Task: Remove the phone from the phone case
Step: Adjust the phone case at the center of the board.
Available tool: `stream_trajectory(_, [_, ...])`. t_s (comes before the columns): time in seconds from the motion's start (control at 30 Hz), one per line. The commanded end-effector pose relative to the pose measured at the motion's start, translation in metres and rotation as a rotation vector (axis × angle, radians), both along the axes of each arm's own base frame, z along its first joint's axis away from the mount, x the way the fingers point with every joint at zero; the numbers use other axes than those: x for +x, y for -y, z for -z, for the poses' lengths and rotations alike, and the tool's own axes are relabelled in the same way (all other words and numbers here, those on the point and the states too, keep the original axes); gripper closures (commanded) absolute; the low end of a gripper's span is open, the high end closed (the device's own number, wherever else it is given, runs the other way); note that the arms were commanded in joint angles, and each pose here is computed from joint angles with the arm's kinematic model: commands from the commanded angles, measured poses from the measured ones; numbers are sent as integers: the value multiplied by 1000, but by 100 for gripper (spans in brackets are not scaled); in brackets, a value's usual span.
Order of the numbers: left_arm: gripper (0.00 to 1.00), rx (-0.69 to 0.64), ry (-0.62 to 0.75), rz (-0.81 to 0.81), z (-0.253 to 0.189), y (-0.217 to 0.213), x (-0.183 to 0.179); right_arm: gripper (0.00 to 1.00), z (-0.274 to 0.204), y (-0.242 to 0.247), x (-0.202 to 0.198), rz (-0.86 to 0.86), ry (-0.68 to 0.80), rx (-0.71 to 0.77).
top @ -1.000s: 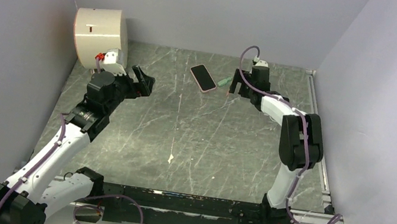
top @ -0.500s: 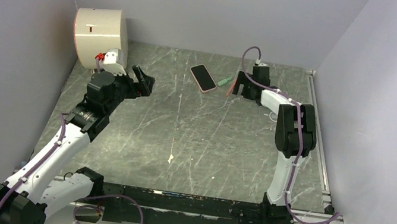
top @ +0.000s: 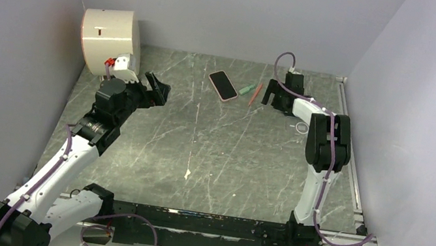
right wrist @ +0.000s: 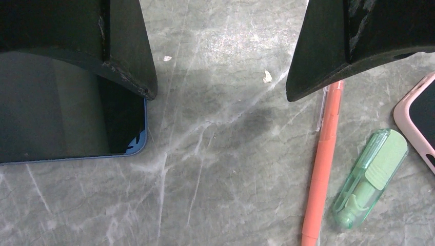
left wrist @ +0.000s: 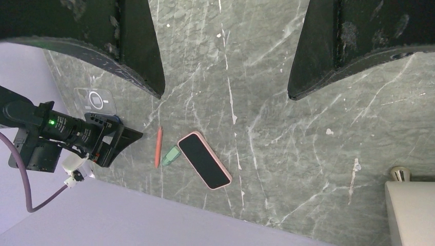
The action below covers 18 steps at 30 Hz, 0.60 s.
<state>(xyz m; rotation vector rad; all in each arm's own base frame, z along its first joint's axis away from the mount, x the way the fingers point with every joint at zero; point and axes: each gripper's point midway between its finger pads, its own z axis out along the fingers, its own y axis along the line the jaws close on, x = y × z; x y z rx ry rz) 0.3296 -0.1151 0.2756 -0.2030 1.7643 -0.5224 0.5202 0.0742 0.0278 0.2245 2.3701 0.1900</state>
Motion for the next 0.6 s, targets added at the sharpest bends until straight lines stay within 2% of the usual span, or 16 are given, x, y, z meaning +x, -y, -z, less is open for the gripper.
stream_trajectory(0.0, [6, -12, 41, 16, -10, 4, 3, 1, -7, 8, -3, 14, 1, 8])
stream_trajectory(0.3, [6, -16, 42, 17, -11, 4, 2, 1, -27, 8, -6, 11, 39, 12])
stream_trajectory(0.47, [6, -19, 42, 15, -11, 4, 2, 1, -53, -18, 3, -114, 133, 64])
stream_trajectory(0.57, [6, -20, 40, 16, -10, 4, 2, 1, -70, -41, 7, -205, 195, 36])
